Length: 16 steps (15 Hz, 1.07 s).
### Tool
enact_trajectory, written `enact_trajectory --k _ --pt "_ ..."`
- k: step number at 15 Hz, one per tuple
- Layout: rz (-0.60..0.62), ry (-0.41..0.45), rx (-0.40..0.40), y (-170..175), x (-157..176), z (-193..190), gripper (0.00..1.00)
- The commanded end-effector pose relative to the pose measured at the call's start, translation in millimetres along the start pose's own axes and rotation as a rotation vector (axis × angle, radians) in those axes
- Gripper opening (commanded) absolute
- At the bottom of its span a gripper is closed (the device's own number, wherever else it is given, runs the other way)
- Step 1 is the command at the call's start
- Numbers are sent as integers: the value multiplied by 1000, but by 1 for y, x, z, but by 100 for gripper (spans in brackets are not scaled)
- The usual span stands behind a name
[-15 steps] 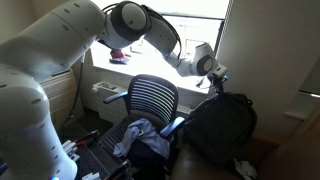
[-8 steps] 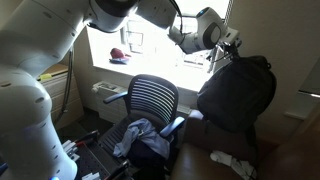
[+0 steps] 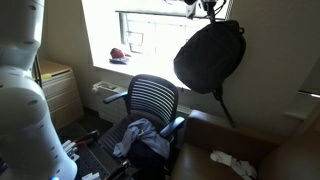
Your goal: Move the black bag to the black chair
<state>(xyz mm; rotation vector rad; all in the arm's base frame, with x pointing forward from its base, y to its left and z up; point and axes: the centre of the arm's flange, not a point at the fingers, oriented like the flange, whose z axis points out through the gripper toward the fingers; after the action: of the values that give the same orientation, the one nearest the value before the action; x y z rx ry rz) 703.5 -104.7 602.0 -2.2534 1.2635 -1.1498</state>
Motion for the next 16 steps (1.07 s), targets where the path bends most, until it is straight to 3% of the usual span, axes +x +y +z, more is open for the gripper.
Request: enact_trajectory --k 1,5,7,11,16 --pt "-51 -186 69 -12 -11 -96 1" --pt "-114 -445 87 -15 -31 -183 1" --pt "-124 -584 68 -2 -38 -181 1" --pt "-107 -821 -66 56 -93 -108 1" --pt "-87 -1042 -337 127 -204 -8 1"
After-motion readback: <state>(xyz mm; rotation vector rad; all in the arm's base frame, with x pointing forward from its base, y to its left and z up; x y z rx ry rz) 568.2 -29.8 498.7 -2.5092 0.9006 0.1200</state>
